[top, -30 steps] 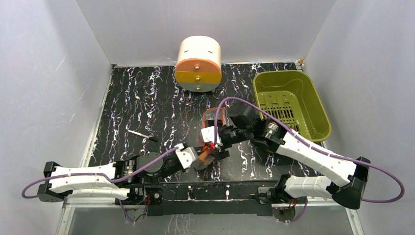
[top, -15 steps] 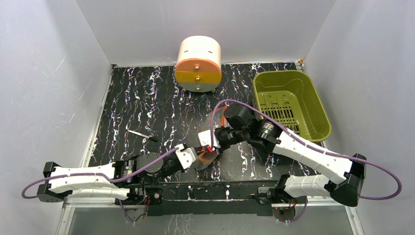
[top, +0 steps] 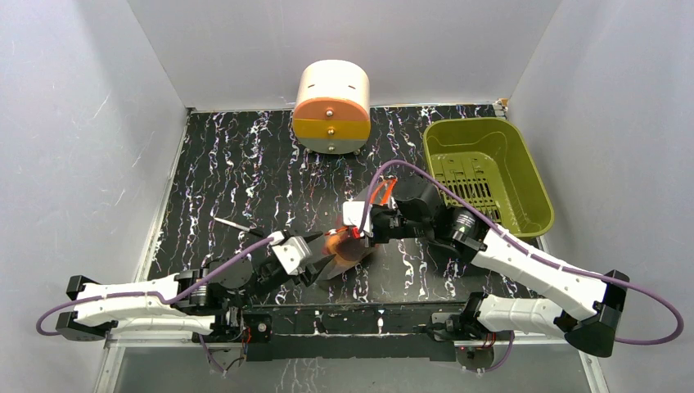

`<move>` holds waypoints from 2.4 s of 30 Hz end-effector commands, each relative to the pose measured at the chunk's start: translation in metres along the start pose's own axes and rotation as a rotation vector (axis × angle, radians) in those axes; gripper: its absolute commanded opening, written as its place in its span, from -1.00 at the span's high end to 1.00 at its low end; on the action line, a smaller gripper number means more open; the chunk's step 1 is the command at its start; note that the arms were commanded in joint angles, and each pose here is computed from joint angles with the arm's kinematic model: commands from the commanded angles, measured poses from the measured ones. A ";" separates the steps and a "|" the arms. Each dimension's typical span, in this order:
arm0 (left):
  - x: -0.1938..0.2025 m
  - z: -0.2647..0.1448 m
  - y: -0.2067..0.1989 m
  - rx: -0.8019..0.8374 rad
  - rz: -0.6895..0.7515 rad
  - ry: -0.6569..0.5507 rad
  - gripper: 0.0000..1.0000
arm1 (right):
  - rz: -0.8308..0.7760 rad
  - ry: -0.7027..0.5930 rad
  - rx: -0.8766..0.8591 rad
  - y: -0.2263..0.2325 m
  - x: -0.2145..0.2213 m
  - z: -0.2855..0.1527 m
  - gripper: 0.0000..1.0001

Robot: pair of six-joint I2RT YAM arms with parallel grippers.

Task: Place the food in the zip-top bag and seal the zipper
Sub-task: Zip the zipper food storage bag at the center of the board.

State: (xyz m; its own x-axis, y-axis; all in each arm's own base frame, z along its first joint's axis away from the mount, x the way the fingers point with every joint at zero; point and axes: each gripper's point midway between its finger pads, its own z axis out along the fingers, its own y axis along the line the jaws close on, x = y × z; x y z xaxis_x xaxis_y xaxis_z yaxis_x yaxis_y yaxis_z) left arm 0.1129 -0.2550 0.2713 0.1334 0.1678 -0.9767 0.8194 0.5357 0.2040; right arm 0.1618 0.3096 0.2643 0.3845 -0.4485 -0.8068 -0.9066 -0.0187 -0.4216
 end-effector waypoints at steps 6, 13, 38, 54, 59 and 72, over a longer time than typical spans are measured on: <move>-0.010 -0.004 0.018 -0.101 -0.077 -0.054 -0.10 | 0.040 -0.157 0.074 -0.012 -0.036 -0.010 1.00; -0.009 -0.005 0.015 -0.081 -0.079 -0.061 0.09 | 0.045 -0.166 0.060 -0.009 -0.036 -0.008 1.00; 0.014 0.017 -0.007 0.014 -0.050 0.045 1.00 | 0.070 -0.224 0.007 0.007 -0.041 -0.011 0.94; 0.012 0.017 -0.013 0.050 -0.053 0.049 1.00 | 0.002 -0.332 -0.139 0.026 -0.069 -0.016 0.19; 0.010 0.015 -0.011 0.048 -0.052 0.044 1.00 | 0.001 -0.340 -0.149 0.027 -0.071 -0.016 0.44; 0.003 0.004 -0.008 0.062 -0.054 -0.021 1.00 | -0.006 -0.223 -0.051 0.013 -0.043 -0.010 1.00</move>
State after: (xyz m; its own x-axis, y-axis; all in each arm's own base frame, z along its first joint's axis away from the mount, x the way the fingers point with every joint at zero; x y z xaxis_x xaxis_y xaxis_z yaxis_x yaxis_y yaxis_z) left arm 0.1114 -0.2675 0.2410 0.0724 0.2239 -0.9719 0.8554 0.4872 0.1760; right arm 0.1170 0.3217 0.2794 0.3611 -0.2444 -0.9000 -0.9315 -0.1391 -0.3360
